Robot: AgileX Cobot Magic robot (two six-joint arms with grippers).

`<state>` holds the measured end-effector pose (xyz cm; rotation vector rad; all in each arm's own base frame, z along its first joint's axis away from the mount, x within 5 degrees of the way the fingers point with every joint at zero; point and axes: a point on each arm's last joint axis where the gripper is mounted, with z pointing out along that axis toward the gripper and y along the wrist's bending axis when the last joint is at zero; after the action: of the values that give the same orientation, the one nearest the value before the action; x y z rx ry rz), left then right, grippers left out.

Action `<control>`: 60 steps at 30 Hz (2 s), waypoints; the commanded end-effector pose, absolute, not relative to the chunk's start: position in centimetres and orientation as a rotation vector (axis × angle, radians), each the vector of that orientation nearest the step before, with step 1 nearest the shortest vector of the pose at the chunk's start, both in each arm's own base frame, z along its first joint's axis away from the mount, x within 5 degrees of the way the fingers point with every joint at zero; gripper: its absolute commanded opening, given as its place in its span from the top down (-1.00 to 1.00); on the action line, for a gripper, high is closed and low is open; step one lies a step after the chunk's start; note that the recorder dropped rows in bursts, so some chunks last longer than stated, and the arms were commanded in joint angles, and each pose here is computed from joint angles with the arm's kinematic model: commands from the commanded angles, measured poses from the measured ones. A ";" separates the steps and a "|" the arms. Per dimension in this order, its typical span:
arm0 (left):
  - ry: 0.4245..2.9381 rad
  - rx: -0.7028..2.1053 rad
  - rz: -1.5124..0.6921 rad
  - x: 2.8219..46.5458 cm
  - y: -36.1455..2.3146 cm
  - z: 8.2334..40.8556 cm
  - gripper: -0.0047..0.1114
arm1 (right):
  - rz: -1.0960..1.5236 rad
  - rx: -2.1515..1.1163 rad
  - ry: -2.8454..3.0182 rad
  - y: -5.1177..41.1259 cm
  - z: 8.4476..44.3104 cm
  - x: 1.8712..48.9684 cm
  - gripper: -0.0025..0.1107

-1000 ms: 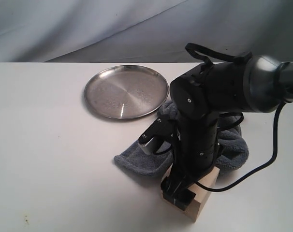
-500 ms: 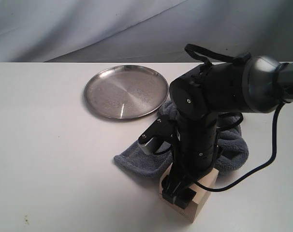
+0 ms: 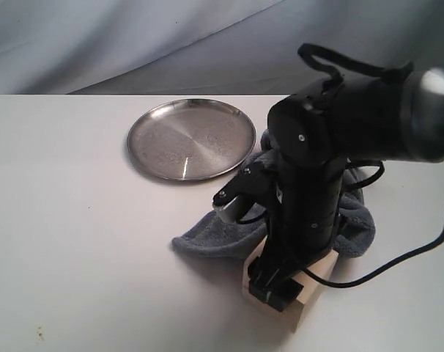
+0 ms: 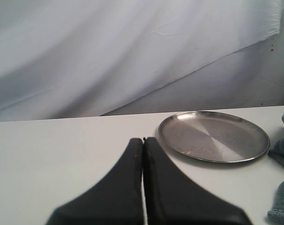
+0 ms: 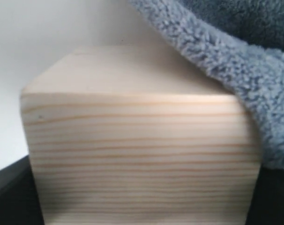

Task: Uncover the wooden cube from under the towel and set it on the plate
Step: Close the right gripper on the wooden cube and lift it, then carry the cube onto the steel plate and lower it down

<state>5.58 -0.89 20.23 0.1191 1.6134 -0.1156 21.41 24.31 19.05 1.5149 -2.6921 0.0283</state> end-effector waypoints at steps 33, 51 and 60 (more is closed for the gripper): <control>1.612 0.120 -0.123 5.6 -0.9 20.1 0.92 | -0.188 0.886 -3.307 27.0 30.0 24.7 0.96; 1.612 0.120 -0.123 5.6 -0.9 20.1 0.92 | -0.389 0.784 -3.363 34.4 27.4 33.3 0.96; 1.612 0.120 -0.123 5.6 -0.9 20.1 0.92 | -0.621 0.481 -3.345 33.9 24.6 38.9 0.96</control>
<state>5.58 -0.89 20.23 0.1191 1.6134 -0.1156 37.49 34.28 24.27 0.5554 -3.3216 -0.5362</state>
